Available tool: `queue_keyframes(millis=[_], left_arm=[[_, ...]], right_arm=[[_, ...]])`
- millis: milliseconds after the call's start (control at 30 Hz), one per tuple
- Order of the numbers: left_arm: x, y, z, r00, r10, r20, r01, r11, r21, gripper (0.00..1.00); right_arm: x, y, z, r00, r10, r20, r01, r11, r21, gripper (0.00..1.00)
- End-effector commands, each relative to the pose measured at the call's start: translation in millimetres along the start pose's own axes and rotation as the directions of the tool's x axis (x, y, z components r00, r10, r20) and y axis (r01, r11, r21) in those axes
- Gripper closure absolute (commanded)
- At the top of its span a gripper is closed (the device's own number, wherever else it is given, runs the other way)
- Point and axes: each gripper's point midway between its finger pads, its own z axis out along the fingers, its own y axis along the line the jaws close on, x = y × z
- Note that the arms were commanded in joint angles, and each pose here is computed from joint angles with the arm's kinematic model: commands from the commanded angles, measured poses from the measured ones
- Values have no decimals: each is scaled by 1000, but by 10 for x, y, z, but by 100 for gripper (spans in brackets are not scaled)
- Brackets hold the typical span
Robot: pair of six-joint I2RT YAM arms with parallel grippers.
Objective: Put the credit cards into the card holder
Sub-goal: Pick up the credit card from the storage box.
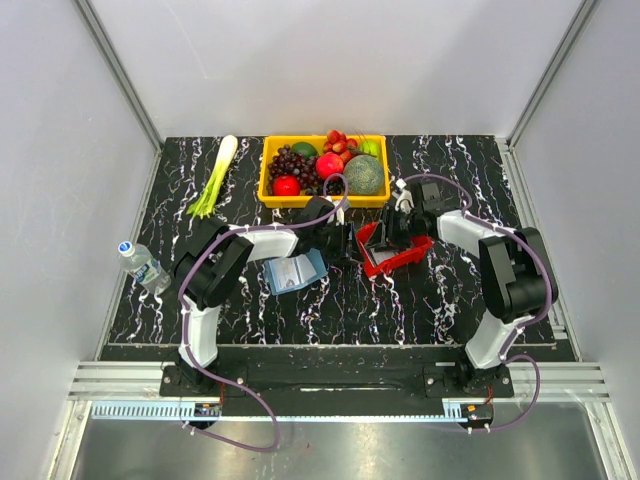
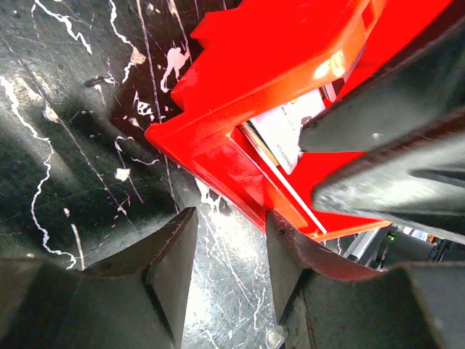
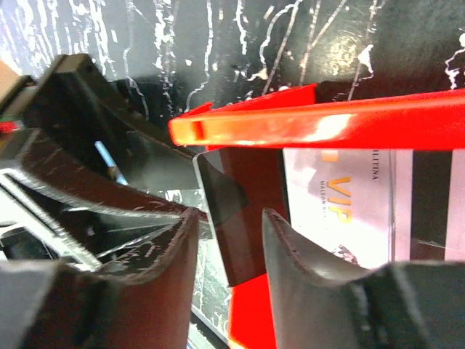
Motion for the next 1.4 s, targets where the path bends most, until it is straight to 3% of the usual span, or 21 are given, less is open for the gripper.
queue_keyframes(millis=[0, 600, 700, 867, 1367], left_arm=[[-135, -138, 1, 999, 29, 42, -30, 999, 40, 54], [-153, -95, -82, 996, 17, 90, -17, 1000, 3, 54], [-161, -106, -94, 995, 18, 93, -18, 1000, 3, 54], [-146, -96, -86, 996, 14, 88, -15, 1000, 3, 54], [-154, -106, -67, 996, 15, 84, -16, 1000, 10, 54]], right_arm=[[-160, 321, -235, 994, -57, 88, 61, 997, -51, 51], [-31, 150, 91, 997, -82, 13, 81, 995, 52, 48], [-35, 106, 126, 997, -75, 12, 74, 995, 72, 54], [-33, 112, 110, 997, -75, 17, 73, 995, 74, 79], [51, 393, 47, 997, -70, -12, 69, 995, -72, 78]])
